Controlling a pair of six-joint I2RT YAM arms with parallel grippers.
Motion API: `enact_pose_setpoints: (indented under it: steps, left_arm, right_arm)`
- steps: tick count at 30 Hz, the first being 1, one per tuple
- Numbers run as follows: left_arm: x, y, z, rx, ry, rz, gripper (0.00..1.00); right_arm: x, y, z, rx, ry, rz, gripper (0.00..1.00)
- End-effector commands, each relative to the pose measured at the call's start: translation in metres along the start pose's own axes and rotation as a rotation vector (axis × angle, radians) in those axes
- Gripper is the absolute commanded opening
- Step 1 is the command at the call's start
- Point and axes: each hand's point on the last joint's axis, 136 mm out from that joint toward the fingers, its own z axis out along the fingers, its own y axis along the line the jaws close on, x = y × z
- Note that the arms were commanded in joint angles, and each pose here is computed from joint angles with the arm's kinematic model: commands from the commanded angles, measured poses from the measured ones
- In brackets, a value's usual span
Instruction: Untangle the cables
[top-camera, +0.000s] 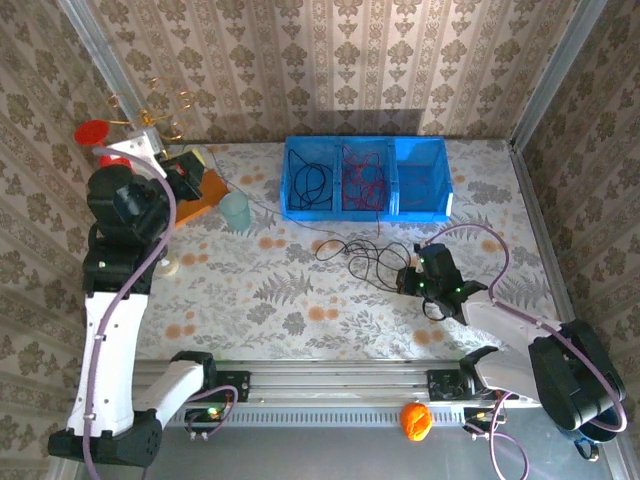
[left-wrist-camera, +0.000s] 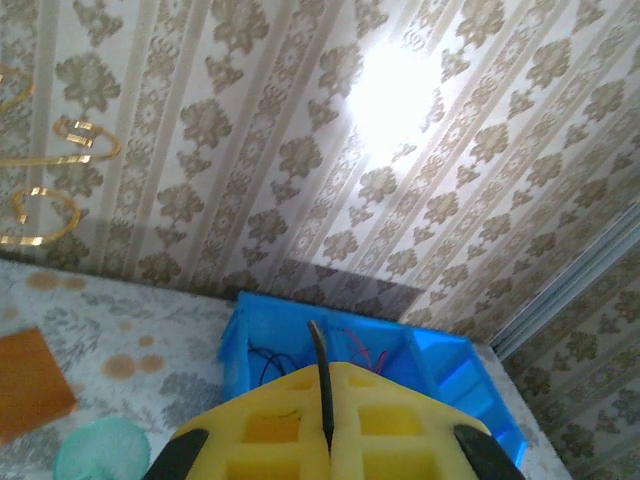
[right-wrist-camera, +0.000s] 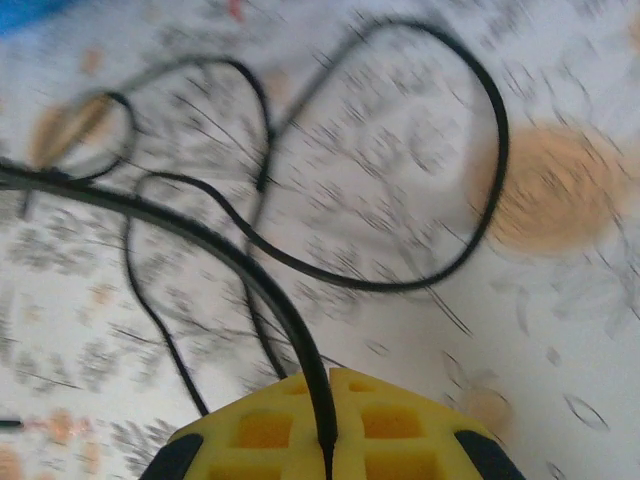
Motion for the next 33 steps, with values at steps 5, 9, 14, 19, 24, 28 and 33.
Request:
enact_pose_setpoints:
  steps: [5, 9, 14, 19, 24, 28, 33]
  left_arm:
    - [-0.08, -0.056, -0.04, 0.115, -0.163, 0.087, 0.0]
    - [-0.111, -0.082, -0.055, 0.177, -0.209, 0.108, 0.0]
    - [-0.119, -0.11, -0.042, 0.329, -0.153, 0.054, 0.0]
    - [-0.101, -0.118, -0.014, 0.43, -0.064, 0.01, 0.0]
    - [-0.097, -0.121, -0.008, 0.444, -0.052, 0.015, 0.0]
    - [-0.087, -0.122, 0.011, 0.458, -0.029, 0.021, 0.0]
    - [-0.053, -0.132, 0.056, 0.528, 0.066, 0.034, 0.0]
  right_arm:
    - [0.012, -0.031, 0.008, 0.147, 0.057, 0.098, 0.0]
    - [0.012, -0.033, 0.013, 0.147, 0.061, 0.128, 0.0]
    - [0.006, -0.027, 0.016, 0.119, 0.048, 0.126, 0.0]
    - [0.0, -0.018, 0.011, 0.085, 0.035, 0.114, 0.0]
    - [-0.008, -0.011, 0.001, 0.063, 0.005, 0.098, 0.0]
    - [-0.013, -0.005, -0.004, 0.042, -0.011, 0.088, 0.0]
    - [-0.017, -0.002, -0.007, 0.03, -0.025, 0.084, 0.0]
